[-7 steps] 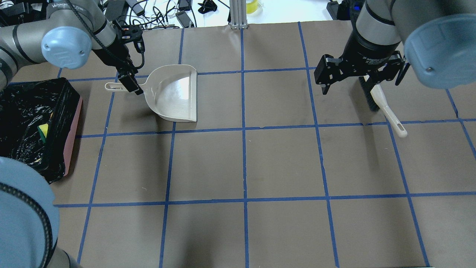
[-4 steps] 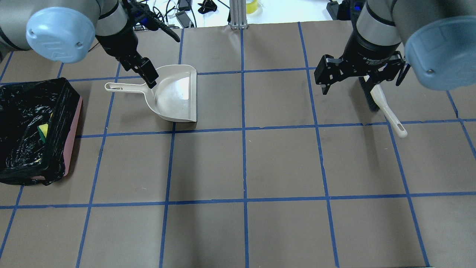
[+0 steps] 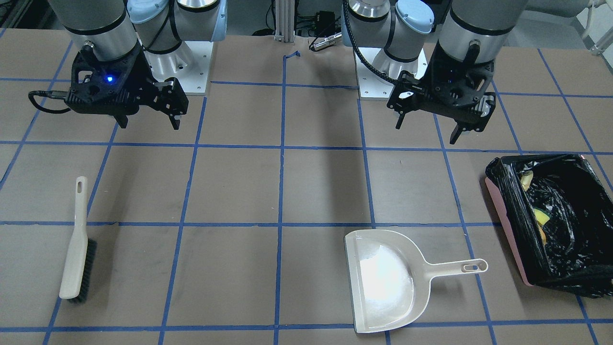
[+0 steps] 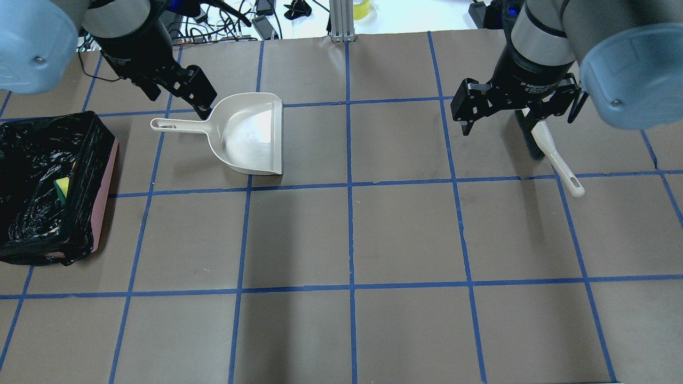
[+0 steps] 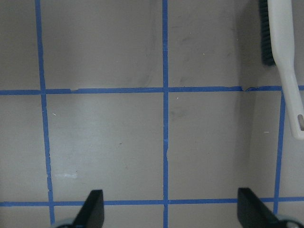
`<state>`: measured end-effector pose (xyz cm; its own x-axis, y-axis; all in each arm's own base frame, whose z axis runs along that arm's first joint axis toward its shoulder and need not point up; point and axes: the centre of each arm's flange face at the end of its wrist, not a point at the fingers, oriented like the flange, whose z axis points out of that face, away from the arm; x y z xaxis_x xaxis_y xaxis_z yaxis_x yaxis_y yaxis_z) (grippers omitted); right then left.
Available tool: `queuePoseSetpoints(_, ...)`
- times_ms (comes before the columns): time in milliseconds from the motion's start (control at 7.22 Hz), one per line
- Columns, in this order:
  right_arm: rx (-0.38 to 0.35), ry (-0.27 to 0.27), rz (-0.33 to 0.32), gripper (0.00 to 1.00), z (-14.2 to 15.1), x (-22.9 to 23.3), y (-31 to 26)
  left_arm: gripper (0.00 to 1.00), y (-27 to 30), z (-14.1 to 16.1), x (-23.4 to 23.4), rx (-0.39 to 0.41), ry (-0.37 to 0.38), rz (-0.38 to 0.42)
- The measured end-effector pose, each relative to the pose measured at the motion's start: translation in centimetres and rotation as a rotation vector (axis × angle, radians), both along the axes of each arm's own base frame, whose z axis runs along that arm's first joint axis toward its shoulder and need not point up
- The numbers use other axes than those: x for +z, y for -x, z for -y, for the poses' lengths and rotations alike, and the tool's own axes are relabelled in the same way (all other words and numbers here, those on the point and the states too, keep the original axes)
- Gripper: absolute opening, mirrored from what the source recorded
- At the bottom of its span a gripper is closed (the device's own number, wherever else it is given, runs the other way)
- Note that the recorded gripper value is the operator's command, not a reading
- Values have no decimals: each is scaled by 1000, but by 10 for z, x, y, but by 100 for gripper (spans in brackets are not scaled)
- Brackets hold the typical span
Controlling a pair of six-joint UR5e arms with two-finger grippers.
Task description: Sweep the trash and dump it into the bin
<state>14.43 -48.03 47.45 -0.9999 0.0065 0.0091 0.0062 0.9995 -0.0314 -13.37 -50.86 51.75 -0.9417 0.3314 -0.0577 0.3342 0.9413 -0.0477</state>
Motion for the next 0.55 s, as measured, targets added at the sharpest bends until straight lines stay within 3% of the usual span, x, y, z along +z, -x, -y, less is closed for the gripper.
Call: queuePoseSetpoints(554,0,-1,9,100,0,0,-1,100,-1,-6,0,89,3,-2)
